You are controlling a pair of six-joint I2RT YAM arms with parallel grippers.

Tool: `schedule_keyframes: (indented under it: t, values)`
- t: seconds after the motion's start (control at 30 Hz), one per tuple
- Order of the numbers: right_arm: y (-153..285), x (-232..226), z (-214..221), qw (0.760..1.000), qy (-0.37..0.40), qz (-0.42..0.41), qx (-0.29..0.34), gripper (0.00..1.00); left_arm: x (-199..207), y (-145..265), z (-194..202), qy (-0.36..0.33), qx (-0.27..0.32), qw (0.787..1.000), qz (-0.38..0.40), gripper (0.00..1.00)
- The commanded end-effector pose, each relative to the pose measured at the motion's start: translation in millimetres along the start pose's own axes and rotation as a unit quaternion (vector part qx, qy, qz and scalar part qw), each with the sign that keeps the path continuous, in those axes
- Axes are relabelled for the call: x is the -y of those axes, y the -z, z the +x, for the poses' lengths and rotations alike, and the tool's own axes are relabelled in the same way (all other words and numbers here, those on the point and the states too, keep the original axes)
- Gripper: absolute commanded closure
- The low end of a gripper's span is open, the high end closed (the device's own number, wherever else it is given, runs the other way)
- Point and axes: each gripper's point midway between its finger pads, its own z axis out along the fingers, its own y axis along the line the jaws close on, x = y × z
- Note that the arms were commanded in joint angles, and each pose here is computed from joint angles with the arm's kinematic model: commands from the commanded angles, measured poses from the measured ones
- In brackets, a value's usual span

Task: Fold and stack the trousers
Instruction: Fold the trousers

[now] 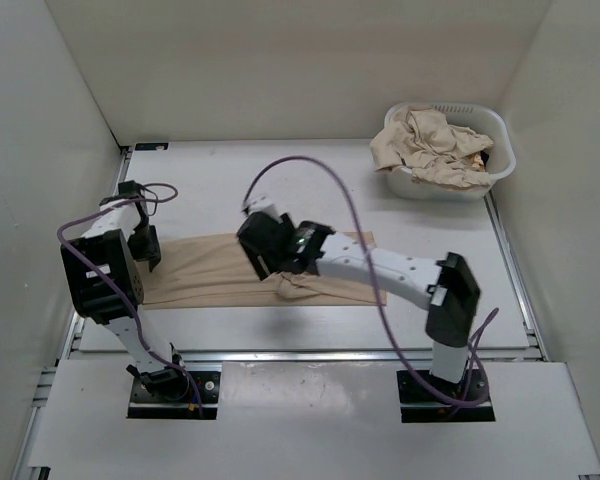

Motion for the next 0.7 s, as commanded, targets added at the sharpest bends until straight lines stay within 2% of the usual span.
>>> schedule_keyframes:
  t: [0.0,0.07,0.1,0.17,0.2,0.23,0.27,0.3,0.37,0.43,0.47,0.5,0.53,0.57,0.63,0.67]
  values:
    - [1.0,84.2,4.9,0.991,-0.126,0.050,-0.012,0.23,-30.9,47.8,-31.7,0.034,0.082,0.995,-0.039,0.32]
    - [-6.5,115.7,45.0,0.981,-0.174,0.065,-0.052,0.25,-45.4,70.5,-45.9,0.051,0.119,0.990,-0.058,0.30]
    - [-12.1,145.9,58.0,0.967,-0.229,0.085,-0.065,0.26,-51.9,82.1,-51.3,0.059,0.137,0.987,-0.066,0.27]
    - [-10.1,164.0,76.2,0.953,-0.286,0.066,-0.075,0.26,-71.5,119.7,-66.2,0.087,0.192,0.974,-0.085,0.21]
    - [-13.6,189.1,89.6,0.939,-0.325,0.078,-0.084,0.26,-76.4,133.9,-72.4,0.096,0.212,0.969,-0.085,0.21]
    - [-13.3,195.6,113.6,0.932,-0.340,0.076,-0.101,0.26,-77.0,154.2,-79.0,0.101,0.242,0.962,-0.076,0.10]
    - [-14.3,201.9,123.1,0.925,-0.356,0.072,-0.106,0.26,-78.7,183.3,-93.5,0.110,0.284,0.951,-0.060,0.10]
    - [-16.5,220.0,128.2,0.914,-0.386,0.077,-0.099,0.26,-71.3,200.0,-96.4,0.103,0.301,0.947,-0.037,0.10]
    - [-14.0,224.9,150.9,0.904,-0.408,0.064,-0.113,0.26,-18.6,254.7,-104.1,0.045,0.361,0.929,0.066,0.16]
    - [-14.7,239.3,161.2,0.892,-0.435,0.056,-0.108,0.25,33.5,274.4,-87.3,-0.027,0.355,0.926,0.127,0.24]
    - [-14.8,235.7,169.6,0.884,-0.452,0.025,-0.114,0.25,93.1,283.0,-71.0,-0.105,0.336,0.916,0.191,0.32]
    - [-14.8,233.4,176.6,0.879,-0.461,0.016,-0.123,0.25,124.0,278.5,-54.0,-0.151,0.305,0.914,0.220,0.35]
    - [-14.3,232.3,179.8,0.879,-0.462,0.008,-0.123,0.25,172.9,267.0,-20.7,-0.228,0.244,0.909,0.250,0.37]
    - [-14.5,229.6,187.6,0.875,-0.466,0.004,-0.132,0.25,206.5,270.0,4.8,-0.272,0.208,0.889,0.305,0.37]
    - [-13.7,219.9,198.7,0.873,-0.468,-0.010,-0.138,0.25,250.6,267.8,40.3,-0.331,0.159,0.861,0.353,0.37]
    - [-12.7,217.6,204.4,0.872,-0.469,-0.010,-0.143,0.25,282.0,264.6,65.9,-0.370,0.120,0.839,0.380,0.37]
